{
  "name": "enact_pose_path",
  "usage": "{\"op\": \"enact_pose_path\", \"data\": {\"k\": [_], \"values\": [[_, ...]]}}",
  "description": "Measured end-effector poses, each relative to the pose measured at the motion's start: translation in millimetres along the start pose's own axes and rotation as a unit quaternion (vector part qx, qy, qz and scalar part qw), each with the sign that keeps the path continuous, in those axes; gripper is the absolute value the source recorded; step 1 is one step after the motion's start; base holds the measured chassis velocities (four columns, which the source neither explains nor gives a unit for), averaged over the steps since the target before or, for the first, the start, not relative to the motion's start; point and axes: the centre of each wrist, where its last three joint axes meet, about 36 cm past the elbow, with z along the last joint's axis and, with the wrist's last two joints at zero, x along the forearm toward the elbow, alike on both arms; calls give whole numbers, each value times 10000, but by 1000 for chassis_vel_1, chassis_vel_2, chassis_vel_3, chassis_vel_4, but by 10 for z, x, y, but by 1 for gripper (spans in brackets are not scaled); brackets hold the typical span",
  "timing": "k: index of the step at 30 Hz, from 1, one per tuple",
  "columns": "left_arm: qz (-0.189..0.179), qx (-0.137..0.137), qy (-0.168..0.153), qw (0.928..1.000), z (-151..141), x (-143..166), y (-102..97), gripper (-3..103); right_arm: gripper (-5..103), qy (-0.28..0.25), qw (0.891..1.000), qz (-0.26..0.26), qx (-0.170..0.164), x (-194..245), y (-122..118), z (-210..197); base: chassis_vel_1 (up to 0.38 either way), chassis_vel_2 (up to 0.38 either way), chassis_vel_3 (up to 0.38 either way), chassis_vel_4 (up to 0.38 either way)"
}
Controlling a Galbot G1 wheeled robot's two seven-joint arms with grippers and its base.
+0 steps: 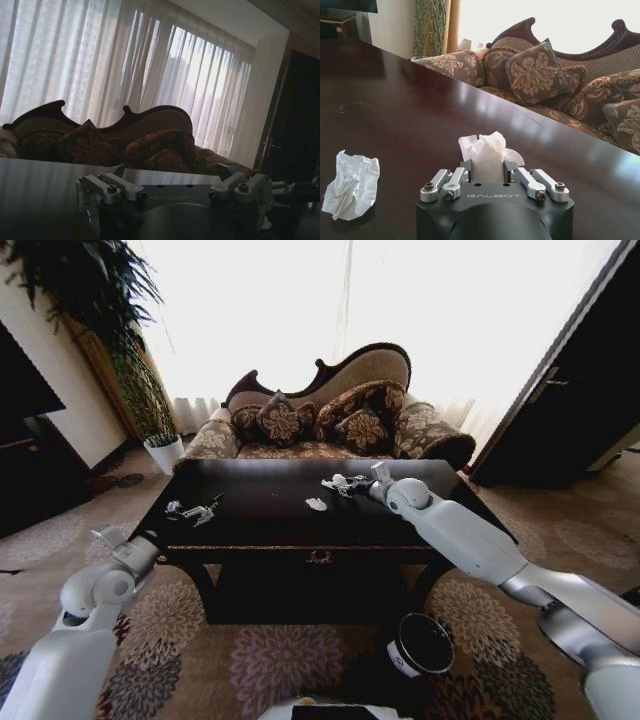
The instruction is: Move to the front of the table and place the trash on the table into the trash bin.
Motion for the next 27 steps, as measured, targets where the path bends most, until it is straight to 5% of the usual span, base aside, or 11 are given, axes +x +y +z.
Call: {"op": "enact_pose_path", "data": {"k": [9,20,27], "values": [[-20,-15,7,10000,-6,14,7,100,2,-55,10000,-75,15,35,40,-37,0,0,0,0],[-54,37,20,10000,39,21,-6,100,1,-629,9978,-166,-94,464,155,-83,0,0,0,0],[-153,-7,-6,9999,-12,67,14,100,1,-946,9944,8,-460,1034,223,285,0,0,0,0]]}}
